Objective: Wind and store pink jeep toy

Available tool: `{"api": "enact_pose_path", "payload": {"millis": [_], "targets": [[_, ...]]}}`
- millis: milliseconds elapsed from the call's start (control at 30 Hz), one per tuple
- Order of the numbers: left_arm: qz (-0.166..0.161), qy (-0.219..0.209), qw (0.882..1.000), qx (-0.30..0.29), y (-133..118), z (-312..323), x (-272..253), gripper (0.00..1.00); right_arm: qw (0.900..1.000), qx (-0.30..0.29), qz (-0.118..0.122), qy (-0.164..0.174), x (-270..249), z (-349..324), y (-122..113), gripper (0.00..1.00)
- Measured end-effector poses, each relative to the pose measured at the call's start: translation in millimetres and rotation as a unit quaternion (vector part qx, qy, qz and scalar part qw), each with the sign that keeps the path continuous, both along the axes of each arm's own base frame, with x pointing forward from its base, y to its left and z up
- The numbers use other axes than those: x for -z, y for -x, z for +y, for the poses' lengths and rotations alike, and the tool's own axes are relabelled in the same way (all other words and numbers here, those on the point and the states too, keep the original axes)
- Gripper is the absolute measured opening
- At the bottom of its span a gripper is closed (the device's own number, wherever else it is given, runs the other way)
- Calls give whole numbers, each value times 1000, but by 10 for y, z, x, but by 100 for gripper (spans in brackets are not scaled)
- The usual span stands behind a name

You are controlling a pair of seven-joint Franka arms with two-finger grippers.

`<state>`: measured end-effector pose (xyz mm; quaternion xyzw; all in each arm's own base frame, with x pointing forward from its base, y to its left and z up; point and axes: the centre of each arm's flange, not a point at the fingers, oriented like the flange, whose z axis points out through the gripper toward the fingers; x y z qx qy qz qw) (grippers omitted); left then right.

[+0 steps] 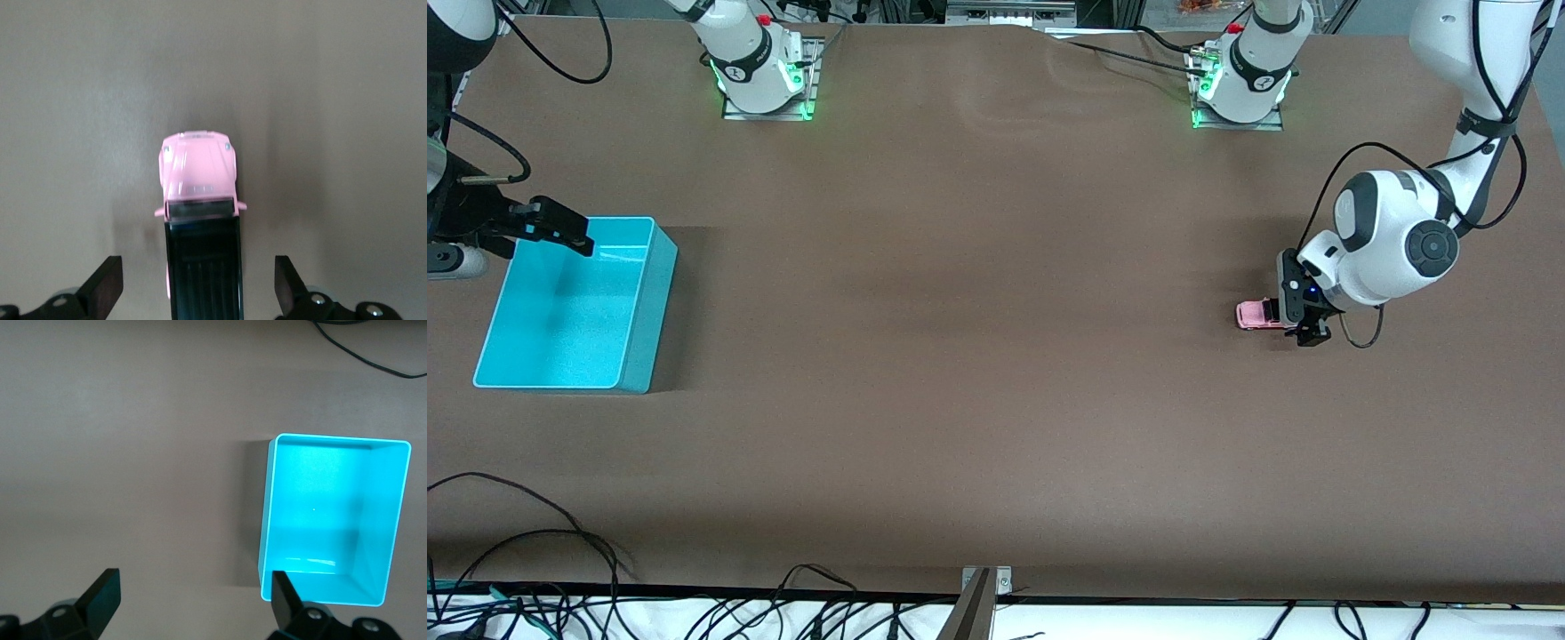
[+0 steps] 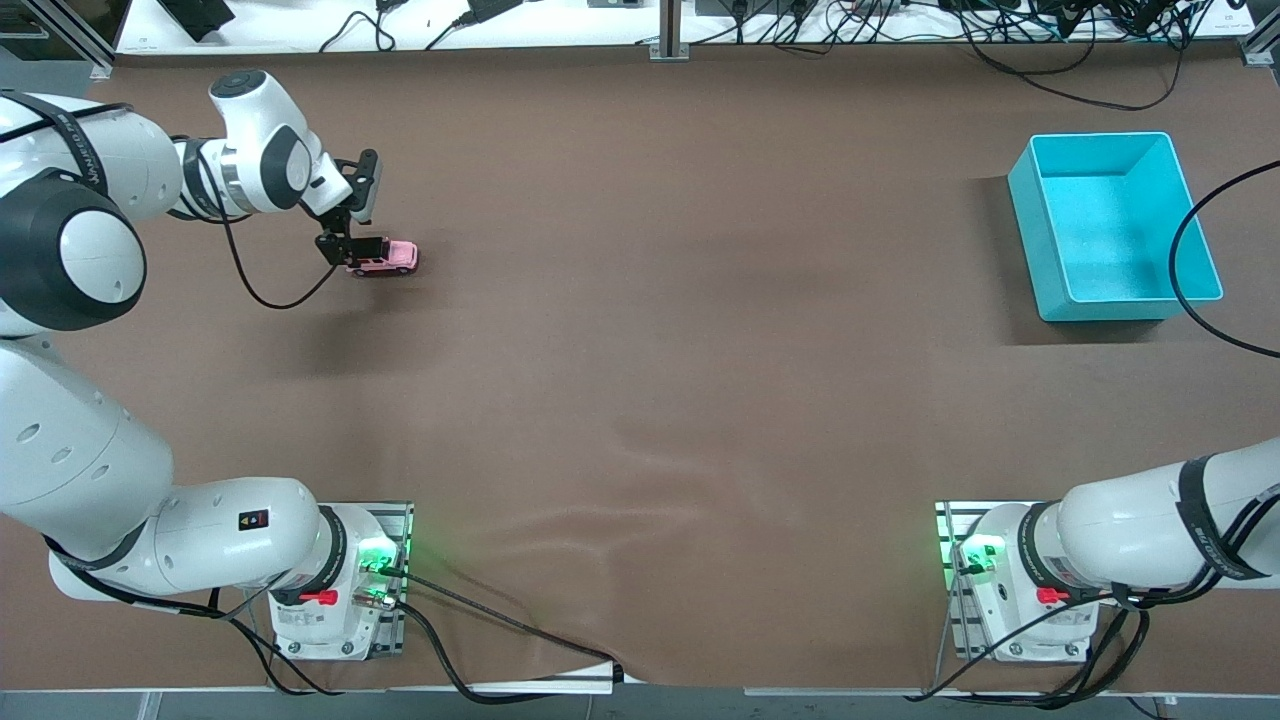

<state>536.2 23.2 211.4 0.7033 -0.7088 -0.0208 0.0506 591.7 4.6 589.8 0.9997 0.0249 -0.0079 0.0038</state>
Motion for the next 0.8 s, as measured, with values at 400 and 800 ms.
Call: {"api": "enact_pose_path", "payload": {"millis": [400, 800], "targets": [[-5, 2, 1000, 1, -3, -24, 151, 99, 1000, 0, 0, 0, 0, 0, 0, 100], [-2, 3, 1000, 1, 6, -24, 196, 51, 1000, 0, 0, 0, 0, -1, 0, 100]]}}
